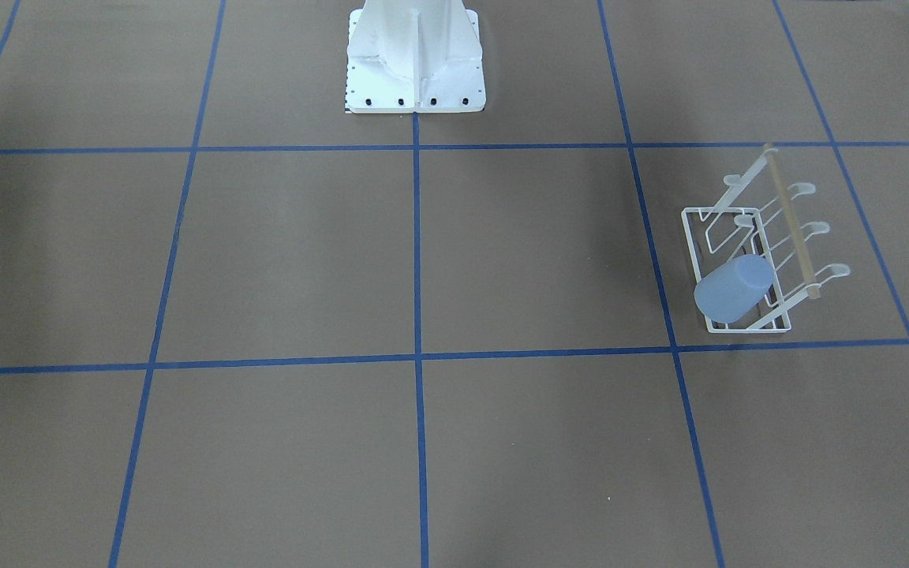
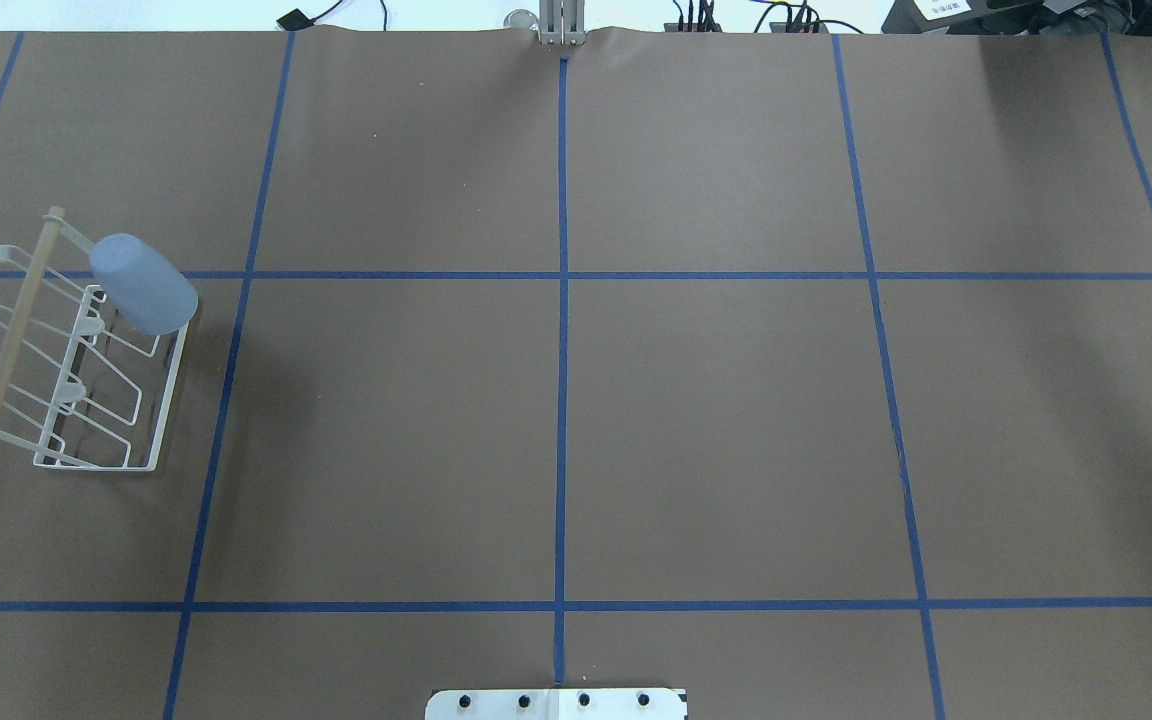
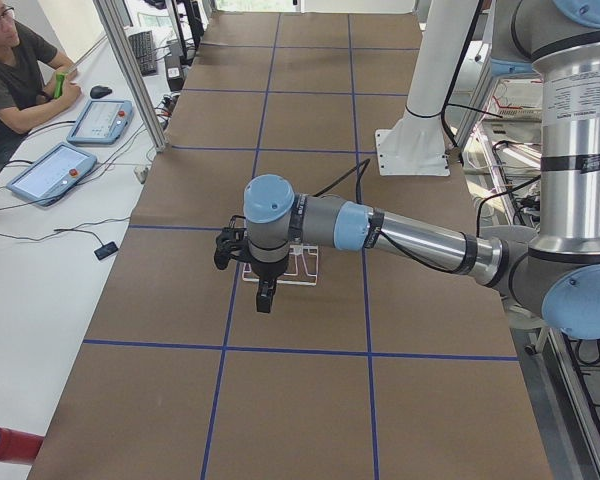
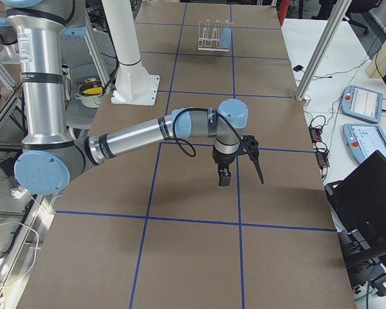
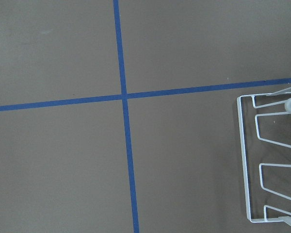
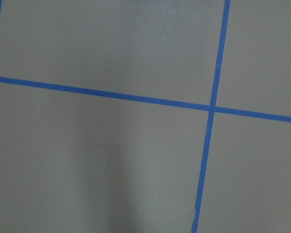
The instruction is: Hang cup on cup holder
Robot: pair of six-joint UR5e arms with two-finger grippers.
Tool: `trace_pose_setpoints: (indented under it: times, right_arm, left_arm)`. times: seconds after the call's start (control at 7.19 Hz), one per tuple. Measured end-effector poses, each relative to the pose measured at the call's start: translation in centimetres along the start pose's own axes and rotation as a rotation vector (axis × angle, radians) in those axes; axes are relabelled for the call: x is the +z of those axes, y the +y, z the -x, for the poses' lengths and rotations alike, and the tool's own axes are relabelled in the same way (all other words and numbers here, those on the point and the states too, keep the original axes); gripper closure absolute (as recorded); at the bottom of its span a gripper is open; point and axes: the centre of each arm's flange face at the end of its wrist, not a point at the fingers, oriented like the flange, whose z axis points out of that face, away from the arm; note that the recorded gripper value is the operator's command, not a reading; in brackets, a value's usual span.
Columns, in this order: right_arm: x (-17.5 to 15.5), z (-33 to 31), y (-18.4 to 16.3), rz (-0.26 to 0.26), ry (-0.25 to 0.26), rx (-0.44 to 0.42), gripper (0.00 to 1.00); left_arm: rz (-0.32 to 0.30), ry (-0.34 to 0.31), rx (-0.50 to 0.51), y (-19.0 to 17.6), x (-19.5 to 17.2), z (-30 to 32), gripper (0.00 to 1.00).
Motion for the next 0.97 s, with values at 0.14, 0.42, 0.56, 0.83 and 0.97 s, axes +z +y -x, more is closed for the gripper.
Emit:
trace_pose_setpoints:
  times: [0.14, 0.42, 0.56, 0.83, 0.97]
  right_arm:
    - [-0.1, -0.1, 0.0, 0.001, -0.001, -0.001, 0.00]
    - [-0.1, -0.1, 0.0, 0.001, -0.002, -0.002, 0.00]
    - [0.0, -0.2, 0.4, 0.004, -0.004, 0.001, 0.00]
    - [0.5, -0.8, 1.7, 0.014, -0.008, 0.014, 0.00]
    - [0.4, -1.0, 2.2, 0.011, -0.009, 0.020, 0.00]
  left_arm:
    - [0.014, 0.000, 0.002, -0.1, 0.6, -0.2, 0.02]
    - [0.023, 0.001, 0.007, 0.0, 0.9, -0.5, 0.02]
    - [0.024, 0.005, 0.011, 0.0, 0.9, -0.8, 0.02]
    - [0.024, 0.008, 0.017, -0.2, 1.0, -1.1, 0.02]
    - [0.026, 0.006, 0.015, -0.2, 1.1, -0.9, 0.02]
